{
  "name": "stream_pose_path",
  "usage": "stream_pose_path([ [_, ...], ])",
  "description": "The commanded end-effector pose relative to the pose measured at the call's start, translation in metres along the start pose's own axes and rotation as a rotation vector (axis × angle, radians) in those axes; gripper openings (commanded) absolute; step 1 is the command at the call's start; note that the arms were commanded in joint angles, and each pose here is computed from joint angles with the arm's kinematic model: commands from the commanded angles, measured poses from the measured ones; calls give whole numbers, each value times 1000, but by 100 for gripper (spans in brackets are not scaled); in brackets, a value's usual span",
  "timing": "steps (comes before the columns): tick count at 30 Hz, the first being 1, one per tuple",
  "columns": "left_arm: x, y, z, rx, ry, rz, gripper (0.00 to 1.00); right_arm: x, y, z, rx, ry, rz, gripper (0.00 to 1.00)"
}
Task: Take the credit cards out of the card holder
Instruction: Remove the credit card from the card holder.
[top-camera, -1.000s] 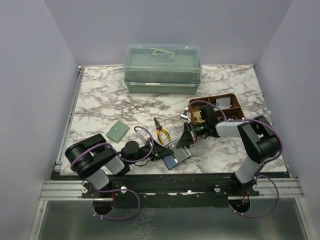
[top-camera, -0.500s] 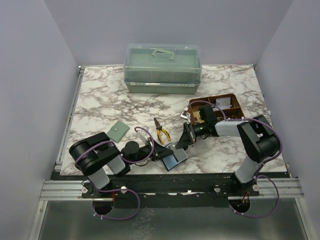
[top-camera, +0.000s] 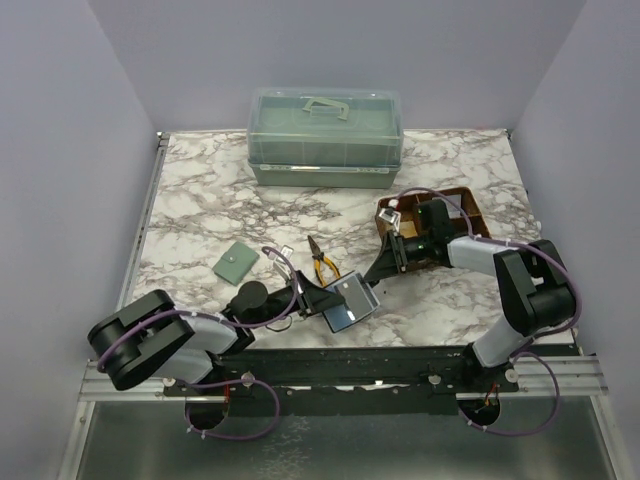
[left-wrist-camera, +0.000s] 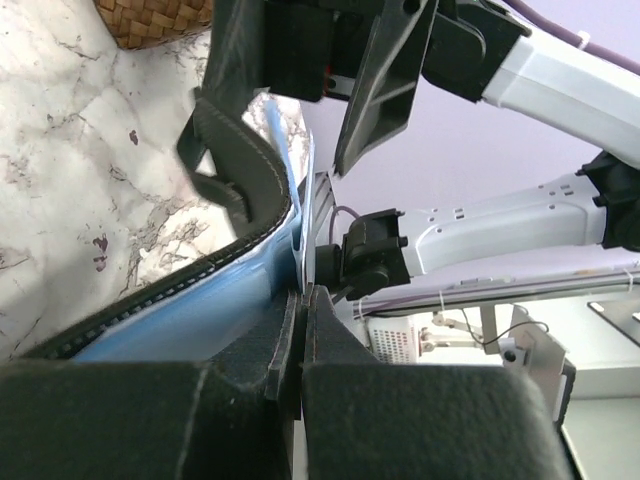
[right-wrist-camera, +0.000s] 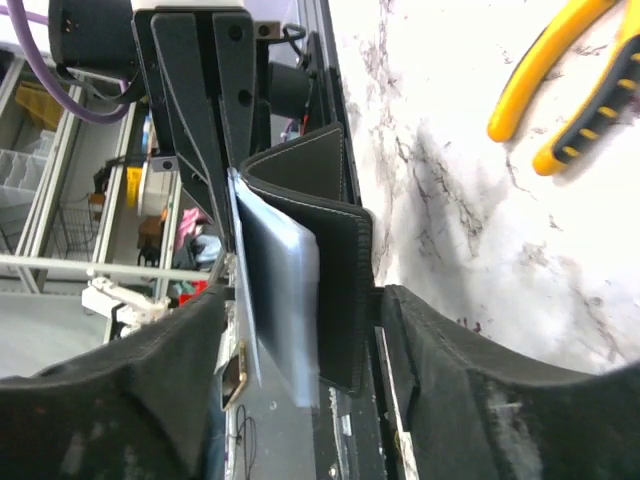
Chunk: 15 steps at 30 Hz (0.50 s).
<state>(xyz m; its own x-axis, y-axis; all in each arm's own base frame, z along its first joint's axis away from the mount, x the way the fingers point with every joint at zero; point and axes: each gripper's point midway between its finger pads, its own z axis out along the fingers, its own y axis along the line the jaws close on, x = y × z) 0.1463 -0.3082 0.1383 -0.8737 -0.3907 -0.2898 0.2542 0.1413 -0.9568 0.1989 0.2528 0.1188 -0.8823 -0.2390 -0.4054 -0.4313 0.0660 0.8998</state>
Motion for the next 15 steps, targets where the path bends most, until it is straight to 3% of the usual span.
stream_pose_path([
  [1, 8, -3, -10, 2, 44, 89, 0, 2, 18, -13, -80, -19, -75, 73],
  [9, 3, -20, -19, 1, 45, 199, 0, 1, 5, -12, -25, -31, -46, 77],
  [15, 2, -36, -17, 42, 62, 221, 0, 9, 5, -7, -93, 8, 11, 78],
])
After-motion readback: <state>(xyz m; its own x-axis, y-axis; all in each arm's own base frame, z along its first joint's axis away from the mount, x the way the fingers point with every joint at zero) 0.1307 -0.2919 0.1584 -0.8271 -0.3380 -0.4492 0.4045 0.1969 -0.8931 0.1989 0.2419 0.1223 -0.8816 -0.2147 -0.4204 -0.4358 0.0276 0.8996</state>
